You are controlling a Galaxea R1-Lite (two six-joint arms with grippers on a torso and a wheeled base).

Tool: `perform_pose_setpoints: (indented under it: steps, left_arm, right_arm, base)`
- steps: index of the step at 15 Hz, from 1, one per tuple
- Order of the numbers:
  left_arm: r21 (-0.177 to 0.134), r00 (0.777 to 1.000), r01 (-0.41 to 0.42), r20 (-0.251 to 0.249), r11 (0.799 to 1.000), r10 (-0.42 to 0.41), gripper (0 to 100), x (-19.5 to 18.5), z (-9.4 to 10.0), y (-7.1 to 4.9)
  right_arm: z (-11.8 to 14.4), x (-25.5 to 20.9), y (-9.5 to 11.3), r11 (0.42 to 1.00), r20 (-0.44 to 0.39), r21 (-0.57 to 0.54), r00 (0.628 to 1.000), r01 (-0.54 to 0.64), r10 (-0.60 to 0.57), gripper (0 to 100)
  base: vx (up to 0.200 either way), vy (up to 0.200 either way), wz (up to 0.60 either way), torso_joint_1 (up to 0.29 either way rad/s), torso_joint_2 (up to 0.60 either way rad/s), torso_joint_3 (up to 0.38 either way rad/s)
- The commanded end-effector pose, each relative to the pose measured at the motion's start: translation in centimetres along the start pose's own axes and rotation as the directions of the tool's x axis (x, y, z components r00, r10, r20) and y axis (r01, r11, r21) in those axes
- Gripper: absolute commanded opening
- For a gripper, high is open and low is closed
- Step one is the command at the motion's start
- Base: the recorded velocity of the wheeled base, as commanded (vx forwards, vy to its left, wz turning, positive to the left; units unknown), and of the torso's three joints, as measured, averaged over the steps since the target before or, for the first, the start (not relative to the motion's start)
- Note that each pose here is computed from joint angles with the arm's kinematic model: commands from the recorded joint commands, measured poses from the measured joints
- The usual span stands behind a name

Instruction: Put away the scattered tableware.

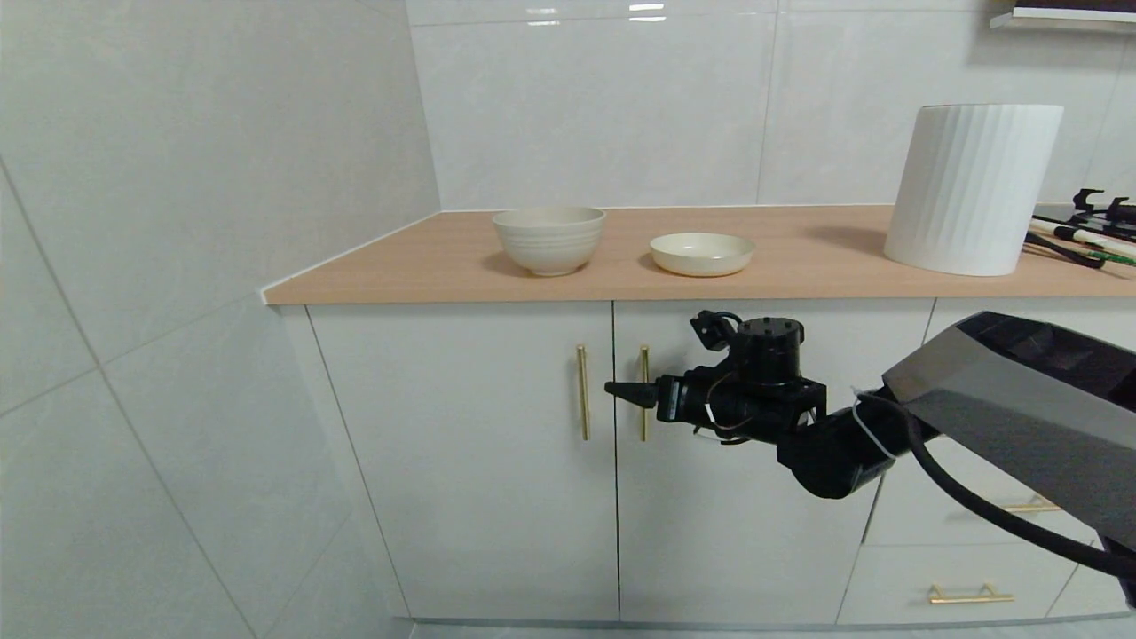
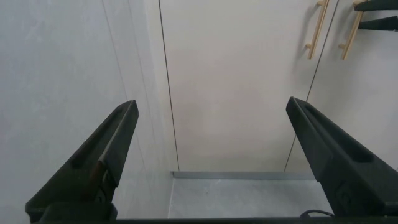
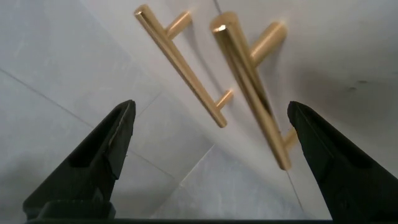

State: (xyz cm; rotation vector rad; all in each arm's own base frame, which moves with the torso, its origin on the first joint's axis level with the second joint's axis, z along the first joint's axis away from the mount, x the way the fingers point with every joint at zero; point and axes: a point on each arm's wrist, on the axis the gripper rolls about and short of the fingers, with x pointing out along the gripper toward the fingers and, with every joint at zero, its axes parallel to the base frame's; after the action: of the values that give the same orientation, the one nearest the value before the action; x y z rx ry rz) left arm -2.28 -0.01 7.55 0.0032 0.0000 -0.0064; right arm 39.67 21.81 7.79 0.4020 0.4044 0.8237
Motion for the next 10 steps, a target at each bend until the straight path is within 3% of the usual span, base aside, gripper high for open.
perform_pose_setpoints:
  steps: [1,7,10]
  left_arm:
    - [0.000,1.000,0.000,0.000,1.000,0.000,100,0.0,0.0,0.0]
    - [0.000,1.000,0.000,0.000,1.000,0.000,100,0.0,0.0,0.0]
    - [0.000,1.000,0.000,0.000,1.000,0.000,100,0.0,0.0,0.0]
  right_arm:
    - [-0.7,0.4,-0.4,1.000,-0.010,0.004,1.000,0.002,-0.002,100]
    - [-1.6,1.2,-0.1,1.000,0.003,-0.007,1.000,-0.027,0.027,100]
    - [-1.9,1.6,0.7,0.996,0.029,0.051,0.997,-0.071,0.069,100]
  base:
    - [0.000,0.000,0.00,0.000,0.00,0.000]
    - [0.000,0.000,0.00,0.000,0.00,0.000]
    - [0.000,0.000,0.00,0.000,0.00,0.000]
